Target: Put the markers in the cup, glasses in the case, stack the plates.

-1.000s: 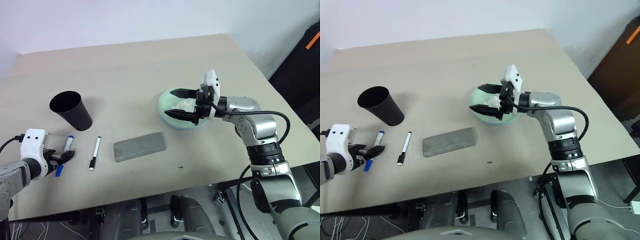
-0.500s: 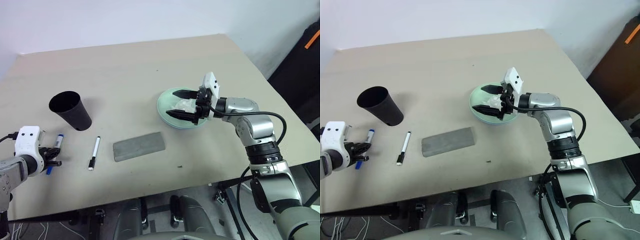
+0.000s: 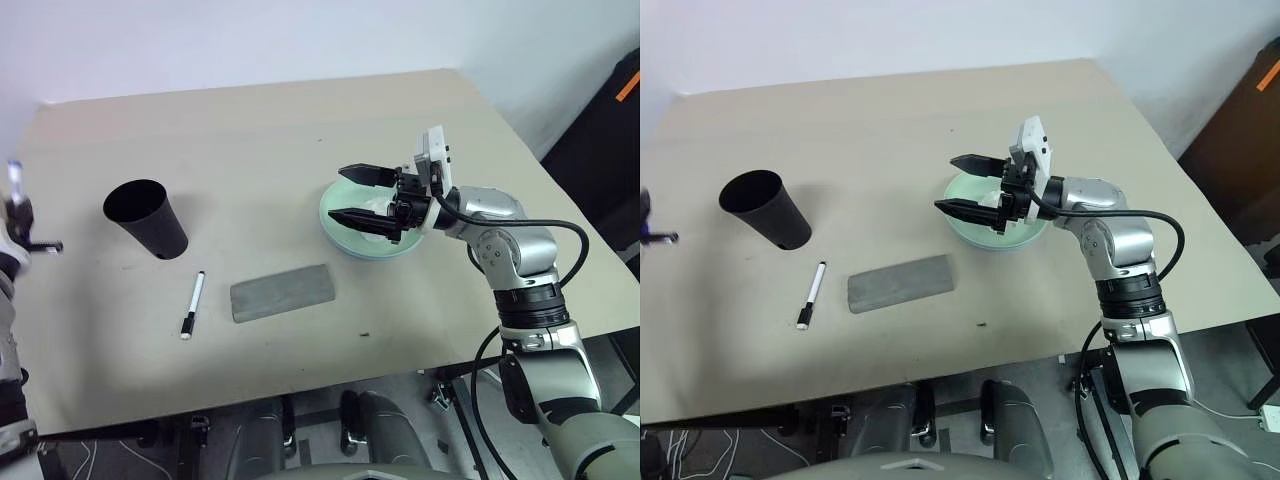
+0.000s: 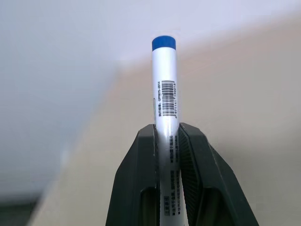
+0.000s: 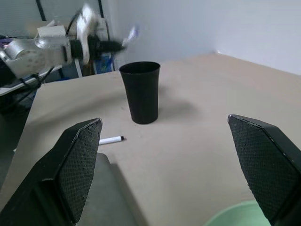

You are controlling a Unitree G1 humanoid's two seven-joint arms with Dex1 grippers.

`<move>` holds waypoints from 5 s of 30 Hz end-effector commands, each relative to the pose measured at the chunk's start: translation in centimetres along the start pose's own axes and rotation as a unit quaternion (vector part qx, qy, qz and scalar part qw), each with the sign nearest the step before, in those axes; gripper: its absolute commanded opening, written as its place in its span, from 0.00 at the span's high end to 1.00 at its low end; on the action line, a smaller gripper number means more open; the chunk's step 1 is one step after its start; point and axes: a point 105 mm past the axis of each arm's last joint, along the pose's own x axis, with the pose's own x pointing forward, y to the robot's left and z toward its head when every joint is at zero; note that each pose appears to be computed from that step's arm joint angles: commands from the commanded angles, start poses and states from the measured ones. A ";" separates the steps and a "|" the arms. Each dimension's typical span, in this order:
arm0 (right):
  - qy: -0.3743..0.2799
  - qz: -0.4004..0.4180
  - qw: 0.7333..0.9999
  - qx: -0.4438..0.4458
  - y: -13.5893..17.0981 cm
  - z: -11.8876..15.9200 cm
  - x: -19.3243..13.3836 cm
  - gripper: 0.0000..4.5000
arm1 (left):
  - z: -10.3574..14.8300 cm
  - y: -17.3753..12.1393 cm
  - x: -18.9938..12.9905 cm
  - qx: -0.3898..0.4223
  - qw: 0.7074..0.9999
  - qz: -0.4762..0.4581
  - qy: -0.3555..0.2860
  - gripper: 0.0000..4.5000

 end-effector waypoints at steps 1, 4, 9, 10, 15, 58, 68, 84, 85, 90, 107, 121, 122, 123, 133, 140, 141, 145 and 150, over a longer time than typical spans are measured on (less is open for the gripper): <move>-0.020 0.003 1.000 -0.019 0.3 1.2 0.0 0.00 | 5.9 -0.9 -0.1 -0.025 0.987 -0.049 -0.154 0.94; -0.026 0.000 1.000 -0.017 0.3 1.4 0.1 0.00 | 8.4 -2.4 -0.4 -0.062 0.967 -0.101 -0.223 0.94; -0.030 -0.004 0.999 -0.019 0.2 1.6 0.2 0.00 | 8.0 -4.9 -0.4 -0.104 0.953 -0.178 -0.221 0.94; -0.029 -0.006 0.999 -0.020 0.2 1.6 0.2 0.00 | 7.5 -5.4 -0.3 -0.108 0.953 -0.190 -0.210 0.94; -0.017 -0.017 0.999 -0.025 0.2 1.0 -0.2 0.00 | 5.1 -6.7 -0.2 -0.129 0.953 -0.211 -0.175 0.94; 0.004 -0.067 0.997 -0.049 -1.2 0.6 -1.4 0.00 | -1.8 -10.0 -0.7 -0.183 0.951 -0.241 -0.067 0.17; 0.005 -0.059 0.998 -0.039 -1.5 0.8 -1.6 0.00 | 2.7 -9.7 -2.8 -0.171 0.937 -0.296 -0.069 0.01; 0.012 -0.032 0.999 -0.032 -2.6 -0.1 0.0 0.00 | 2.4 -10.7 -11.8 -0.144 0.908 -0.341 0.196 0.01; 0.012 -0.031 0.999 -0.032 -2.7 -0.2 0.1 0.00 | 1.7 -11.0 -12.3 -0.143 0.902 -0.339 0.225 0.01; 0.010 -0.026 0.999 -0.034 -2.6 -0.1 0.3 0.00 | -0.9 -11.8 -13.6 -0.122 0.885 -0.331 0.304 0.01; 0.015 -0.058 0.998 -0.030 -2.4 -0.4 -0.9 0.00 | -7.6 -15.7 -14.0 -0.101 0.827 -0.293 0.469 0.01; 0.014 -0.071 0.997 -0.028 -2.5 -0.6 -1.2 0.00 | -7.9 -15.2 -14.0 -0.079 0.815 -0.289 0.495 0.97; 0.014 -0.071 0.997 -0.028 -2.5 -0.6 -1.2 0.00 | -7.8 -15.2 -14.0 -0.079 0.815 -0.291 0.495 0.99; 0.014 -0.072 0.997 -0.028 -2.5 -0.6 -1.2 0.00 | -7.8 -15.3 -13.9 -0.079 0.814 -0.293 0.495 0.99; 0.011 -0.074 0.997 -0.033 -2.2 -0.2 -1.7 0.00 | -2.5 -17.4 -10.0 -0.120 0.862 -0.386 0.307 0.99; 0.009 -0.072 0.997 -0.032 -1.8 -0.2 -1.8 0.00 | 2.4 -17.8 -8.0 -0.120 0.875 -0.454 0.120 0.99; 0.009 -0.071 0.997 -0.032 -1.8 -0.2 -1.8 0.00 | 3.4 -17.8 -7.6 -0.119 0.878 -0.456 0.087 0.99; 0.008 -0.069 0.997 -0.032 -1.6 -0.3 -1.6 0.00 | 8.8 -17.4 -6.9 -0.153 0.870 -0.462 -0.076 0.99; 0.007 -0.069 0.997 -0.036 -1.6 -0.4 -1.3 0.00 | 12.0 -14.4 -4.2 -0.137 0.901 -0.366 -0.188 0.99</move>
